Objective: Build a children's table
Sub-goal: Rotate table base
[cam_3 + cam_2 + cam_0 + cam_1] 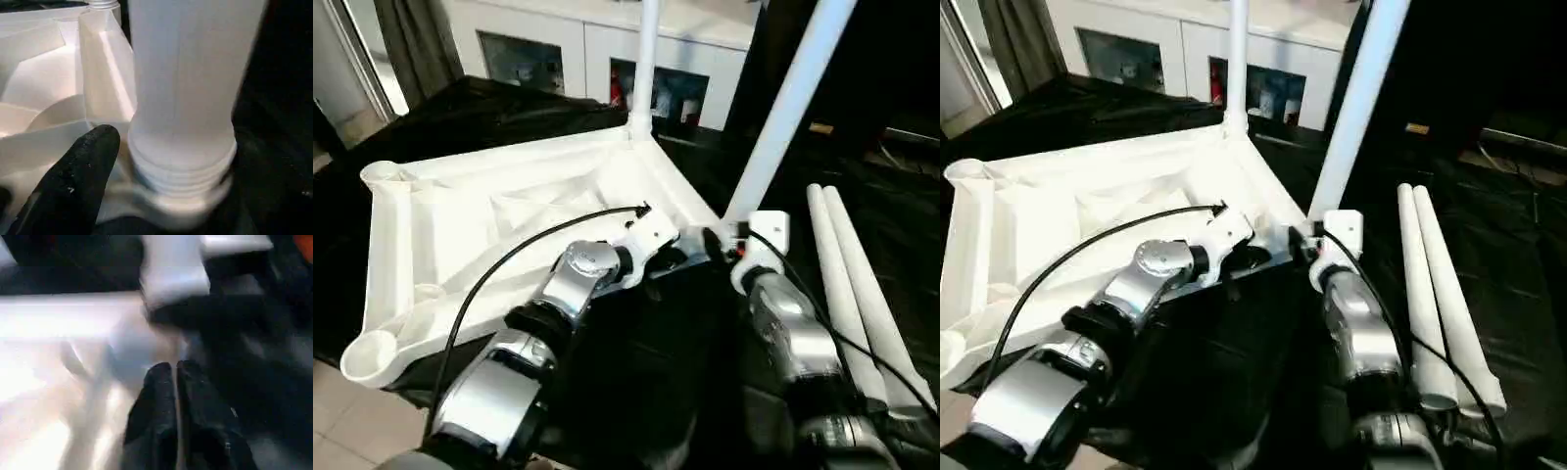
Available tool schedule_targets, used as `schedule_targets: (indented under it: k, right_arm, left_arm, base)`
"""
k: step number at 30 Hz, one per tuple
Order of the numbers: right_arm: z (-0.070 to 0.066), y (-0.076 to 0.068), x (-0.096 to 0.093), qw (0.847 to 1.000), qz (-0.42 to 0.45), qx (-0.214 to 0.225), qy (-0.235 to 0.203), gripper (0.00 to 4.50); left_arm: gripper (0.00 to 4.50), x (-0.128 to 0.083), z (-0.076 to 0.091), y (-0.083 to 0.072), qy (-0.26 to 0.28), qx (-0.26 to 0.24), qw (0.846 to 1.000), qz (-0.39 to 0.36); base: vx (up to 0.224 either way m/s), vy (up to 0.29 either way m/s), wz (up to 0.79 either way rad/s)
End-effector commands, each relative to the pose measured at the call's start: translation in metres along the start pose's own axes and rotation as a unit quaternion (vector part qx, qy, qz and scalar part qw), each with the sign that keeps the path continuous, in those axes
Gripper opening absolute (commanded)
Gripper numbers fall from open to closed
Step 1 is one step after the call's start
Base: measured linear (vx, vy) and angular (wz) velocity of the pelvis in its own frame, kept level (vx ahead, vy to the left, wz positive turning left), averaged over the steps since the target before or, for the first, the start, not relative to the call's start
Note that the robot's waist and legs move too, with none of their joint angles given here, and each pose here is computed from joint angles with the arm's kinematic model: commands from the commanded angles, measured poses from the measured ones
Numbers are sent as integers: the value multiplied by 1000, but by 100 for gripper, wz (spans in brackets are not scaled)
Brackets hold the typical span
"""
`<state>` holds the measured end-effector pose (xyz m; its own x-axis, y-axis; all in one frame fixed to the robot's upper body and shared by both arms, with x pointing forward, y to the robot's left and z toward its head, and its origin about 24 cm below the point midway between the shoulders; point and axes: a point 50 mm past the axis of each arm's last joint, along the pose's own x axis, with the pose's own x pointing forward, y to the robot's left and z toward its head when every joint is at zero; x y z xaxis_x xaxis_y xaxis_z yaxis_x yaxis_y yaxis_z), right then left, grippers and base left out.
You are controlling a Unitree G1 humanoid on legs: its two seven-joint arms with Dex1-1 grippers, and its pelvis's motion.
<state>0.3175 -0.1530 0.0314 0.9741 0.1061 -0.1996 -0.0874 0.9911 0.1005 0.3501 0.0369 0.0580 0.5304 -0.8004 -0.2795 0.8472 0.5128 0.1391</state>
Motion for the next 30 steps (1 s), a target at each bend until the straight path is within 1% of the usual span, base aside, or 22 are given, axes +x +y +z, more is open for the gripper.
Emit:
schedule_targets:
  k: [1, 2, 4, 5, 6, 7, 8, 9, 11, 12, 13, 14, 15, 16, 17, 19, 20, 22, 25, 27, 29, 30]
  right_arm:
    - [8, -8, -5, 1000, -12, 6, -16, 387]
    - [9, -9, -10, 1000, -13, 1, -22, 387]
    - [11, -7, -16, 999, 3, -20, -30, 387]
    - [12, -7, -19, 999, 8, -33, -35, 387]
    - [14, -9, -21, 998, 8, -41, -40, 387]
    - [14, -9, -21, 998, 8, -41, -40, 387]
    - [16, -10, -23, 998, 7, -45, -43, 387]
    - [16, -11, -25, 998, 11, -49, -42, 387]
    - [16, -11, -25, 998, 12, -50, -42, 387]
    - [15, -12, -29, 998, 21, -57, -34, 387]
    - [15, -12, -29, 998, 21, -57, -34, 387]
    - [13, -12, -31, 997, 26, -65, -28, 387]
    - [13, -12, -31, 997, 26, -65, -27, 387]
    - [11, -12, -32, 997, 27, -67, -24, 387]
    - [8, -11, -32, 997, 29, -68, -16, 387]
    - [4, -10, -33, 997, 32, -70, -5, 387]
    - [-1, -9, -32, 997, 31, -75, 12, 387]
    - [-6, -7, -32, 995, 33, -83, 33, 387]
    - [-18, 1, -29, 991, 56, -99, 74, 387]
    - [-21, 5, -28, 989, 67, -104, 85, 387]
    - [-23, 11, -21, 986, 81, -106, 101, 387]
    - [-23, 13, -18, 986, 81, -106, 102, 387]
  left_arm:
    - [77, -2, 15, 10, -36, -1, 999, 29]
    - [77, -7, 18, 17, -47, -6, 998, 48]
    - [101, -20, 19, 31, -61, 0, 994, 89]
    - [105, -31, 18, 40, -62, 4, 991, 115]
    - [105, -48, 15, 53, -57, 7, 986, 156]
    - [105, -48, 15, 53, -57, 7, 986, 156]
    - [141, -61, 12, 62, -50, 10, 981, 185]
    - [141, -81, 6, 76, -31, 16, 972, 231]
    - [147, -86, 5, 79, -26, 18, 970, 242]
    - [157, -120, -5, 97, 19, 27, 946, 323]
    - [157, -120, -5, 97, 19, 27, 946, 323]
    - [173, -144, -12, 106, 55, 35, 924, 376]
    - [173, -146, -12, 107, 58, 37, 923, 379]
    - [173, -163, -15, 111, 82, 49, 907, 410]
    - [173, -187, -19, 116, 120, 68, 884, 447]
    - [173, -212, -23, 119, 161, 75, 856, 486]
    - [173, -228, -29, 119, 198, 75, 839, 501]
    - [173, -235, -35, 118, 218, 70, 833, 504]
    - [173, -238, -48, 115, 258, 63, 835, 483]
    - [173, -238, -52, 113, 267, 61, 837, 474]
    - [173, -232, -57, 109, 267, 48, 852, 447]
    - [173, -227, -58, 107, 266, 49, 866, 420]
  base:
    - [0, 0, 0]
    - [0, 0, 0]
    - [0, 0, 0]
    - [0, 0, 0]
    - [0, 0, 0]
    - [0, 0, 0]
    - [0, 0, 0]
    - [0, 0, 0]
    - [0, 0, 0]
    - [0, 0, 0]
    - [0, 0, 0]
    - [0, 0, 0]
    - [0, 0, 0]
    - [0, 0, 0]
    - [0, 0, 0]
    - [0, 0, 0]
    - [0, 0, 0]
    - [0, 0, 0]
    - [0, 0, 0]
    - [0, 0, 0]
    - [0, 0, 0]
    - [0, 0, 0]
